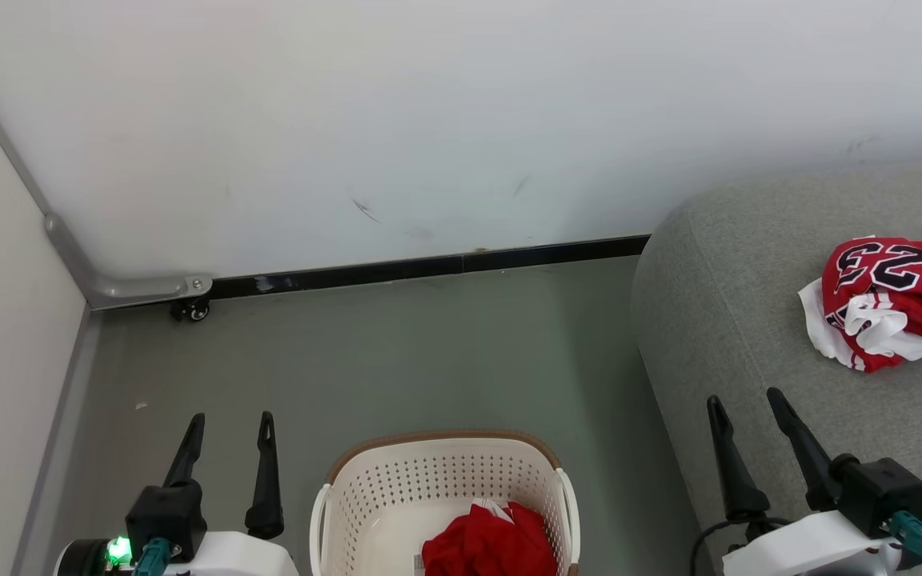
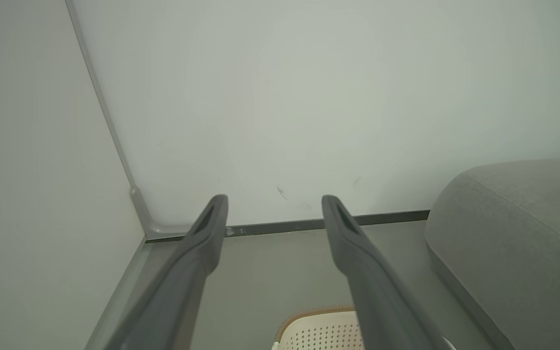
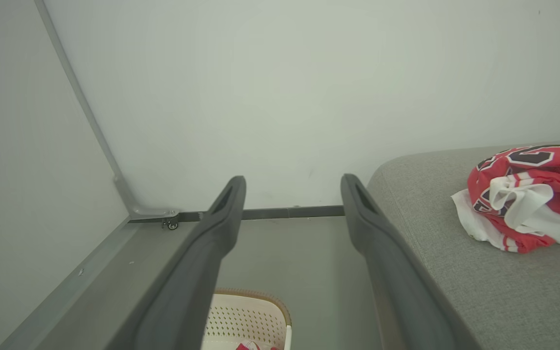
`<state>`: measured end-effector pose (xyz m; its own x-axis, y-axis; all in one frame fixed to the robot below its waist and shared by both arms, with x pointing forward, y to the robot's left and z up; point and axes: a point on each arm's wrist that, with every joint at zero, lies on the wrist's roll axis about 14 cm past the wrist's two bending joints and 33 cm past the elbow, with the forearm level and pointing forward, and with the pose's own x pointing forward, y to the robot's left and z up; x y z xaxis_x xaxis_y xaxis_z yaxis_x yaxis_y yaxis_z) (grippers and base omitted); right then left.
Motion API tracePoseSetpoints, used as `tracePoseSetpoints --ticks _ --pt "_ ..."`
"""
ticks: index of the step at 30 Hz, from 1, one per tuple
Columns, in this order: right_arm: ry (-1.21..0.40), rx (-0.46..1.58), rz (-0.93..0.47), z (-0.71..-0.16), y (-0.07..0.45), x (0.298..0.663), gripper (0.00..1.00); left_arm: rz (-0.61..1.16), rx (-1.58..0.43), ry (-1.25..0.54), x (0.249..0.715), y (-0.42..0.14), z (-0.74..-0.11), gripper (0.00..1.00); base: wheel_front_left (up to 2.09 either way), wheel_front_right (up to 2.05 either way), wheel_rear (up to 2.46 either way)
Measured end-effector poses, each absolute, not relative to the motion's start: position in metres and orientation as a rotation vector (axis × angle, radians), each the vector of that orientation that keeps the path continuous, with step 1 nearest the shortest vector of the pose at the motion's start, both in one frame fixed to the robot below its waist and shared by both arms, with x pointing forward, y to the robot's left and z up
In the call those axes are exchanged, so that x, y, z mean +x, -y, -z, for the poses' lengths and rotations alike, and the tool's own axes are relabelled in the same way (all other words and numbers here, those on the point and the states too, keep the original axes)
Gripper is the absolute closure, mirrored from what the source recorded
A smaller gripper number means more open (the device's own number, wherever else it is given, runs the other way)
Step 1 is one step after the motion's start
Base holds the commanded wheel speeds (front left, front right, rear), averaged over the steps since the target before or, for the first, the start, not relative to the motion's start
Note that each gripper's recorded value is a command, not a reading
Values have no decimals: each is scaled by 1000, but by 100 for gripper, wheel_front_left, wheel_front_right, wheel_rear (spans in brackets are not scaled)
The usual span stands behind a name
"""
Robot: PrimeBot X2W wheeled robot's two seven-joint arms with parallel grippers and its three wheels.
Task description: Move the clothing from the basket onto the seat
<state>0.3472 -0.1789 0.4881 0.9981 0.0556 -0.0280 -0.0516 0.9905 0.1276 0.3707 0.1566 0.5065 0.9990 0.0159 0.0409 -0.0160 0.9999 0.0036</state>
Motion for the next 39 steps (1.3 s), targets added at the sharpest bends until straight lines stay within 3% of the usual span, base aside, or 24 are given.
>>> tracePoseSetpoints --ticks 18,39 --pt "-62 131 -35 -479 183 345 0 39 49 -20 384 -153 -487 0 0 0 0" --pt "-38 81 73 -482 219 355 0 346 87 -99 438 -66 -452 0 0 0 0"
